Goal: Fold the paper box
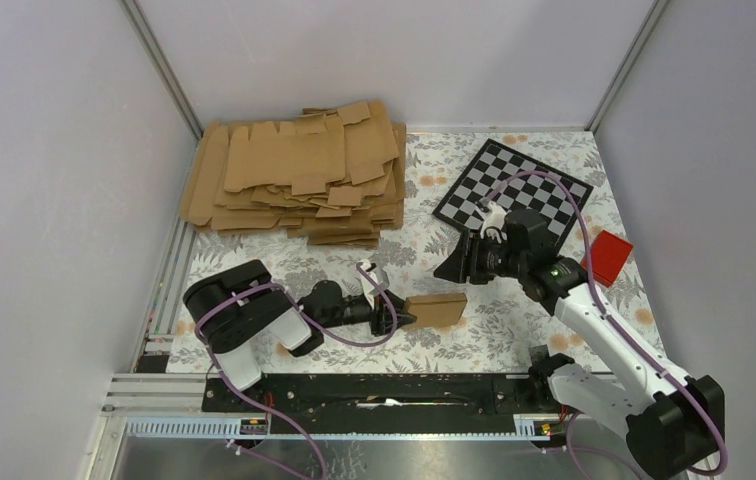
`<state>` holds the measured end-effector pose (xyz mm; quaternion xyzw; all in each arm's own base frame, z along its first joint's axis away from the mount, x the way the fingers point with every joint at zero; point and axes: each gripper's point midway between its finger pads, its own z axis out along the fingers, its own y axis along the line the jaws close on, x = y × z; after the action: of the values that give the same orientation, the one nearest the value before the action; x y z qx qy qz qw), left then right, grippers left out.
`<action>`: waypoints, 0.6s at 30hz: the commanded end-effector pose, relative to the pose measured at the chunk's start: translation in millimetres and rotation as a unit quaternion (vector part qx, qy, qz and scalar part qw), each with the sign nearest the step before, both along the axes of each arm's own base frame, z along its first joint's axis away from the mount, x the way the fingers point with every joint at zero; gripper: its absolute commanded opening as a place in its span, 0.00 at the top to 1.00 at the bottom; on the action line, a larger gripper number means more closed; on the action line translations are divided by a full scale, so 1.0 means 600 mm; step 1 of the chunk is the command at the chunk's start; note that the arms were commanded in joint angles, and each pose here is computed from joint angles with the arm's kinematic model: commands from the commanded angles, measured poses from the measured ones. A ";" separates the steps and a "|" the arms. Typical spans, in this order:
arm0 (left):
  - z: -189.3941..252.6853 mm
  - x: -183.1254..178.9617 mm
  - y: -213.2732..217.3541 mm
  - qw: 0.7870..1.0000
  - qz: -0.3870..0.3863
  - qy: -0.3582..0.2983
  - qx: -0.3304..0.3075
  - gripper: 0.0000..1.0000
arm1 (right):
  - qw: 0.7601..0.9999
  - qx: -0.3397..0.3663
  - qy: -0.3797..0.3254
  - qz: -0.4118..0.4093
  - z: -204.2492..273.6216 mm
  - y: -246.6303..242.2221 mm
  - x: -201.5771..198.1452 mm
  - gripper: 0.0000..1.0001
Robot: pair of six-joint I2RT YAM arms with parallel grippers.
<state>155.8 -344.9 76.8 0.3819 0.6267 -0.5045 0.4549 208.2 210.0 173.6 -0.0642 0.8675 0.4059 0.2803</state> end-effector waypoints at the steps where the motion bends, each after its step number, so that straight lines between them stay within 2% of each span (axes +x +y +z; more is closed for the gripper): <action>1: 0.003 -0.007 -0.008 1.000 -0.021 0.014 -0.010 0.77 | 0.999 0.020 -0.002 0.032 0.010 0.023 -0.012 0.62; 3: -0.001 -0.005 -0.009 1.000 -0.021 0.015 -0.007 0.77 | 0.999 0.011 0.000 0.046 0.004 0.033 -0.021 0.71; 7: -0.012 0.004 -0.016 1.000 -0.019 0.014 0.007 0.76 | 0.998 -0.028 -0.003 0.063 -0.022 0.048 -0.037 0.78; 14: -0.046 0.016 -0.022 0.998 -0.011 -0.007 0.056 0.76 | 0.995 -0.066 -0.013 0.075 -0.047 0.058 -0.038 0.83; 18: -0.076 0.022 -0.024 0.994 0.000 -0.030 0.108 0.74 | 0.993 -0.085 -0.012 0.082 -0.063 0.056 -0.041 0.84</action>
<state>164.3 -361.9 62.4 0.4108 0.6337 -0.4844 0.4416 178.5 243.8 138.3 -0.1439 0.8871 0.3725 0.2314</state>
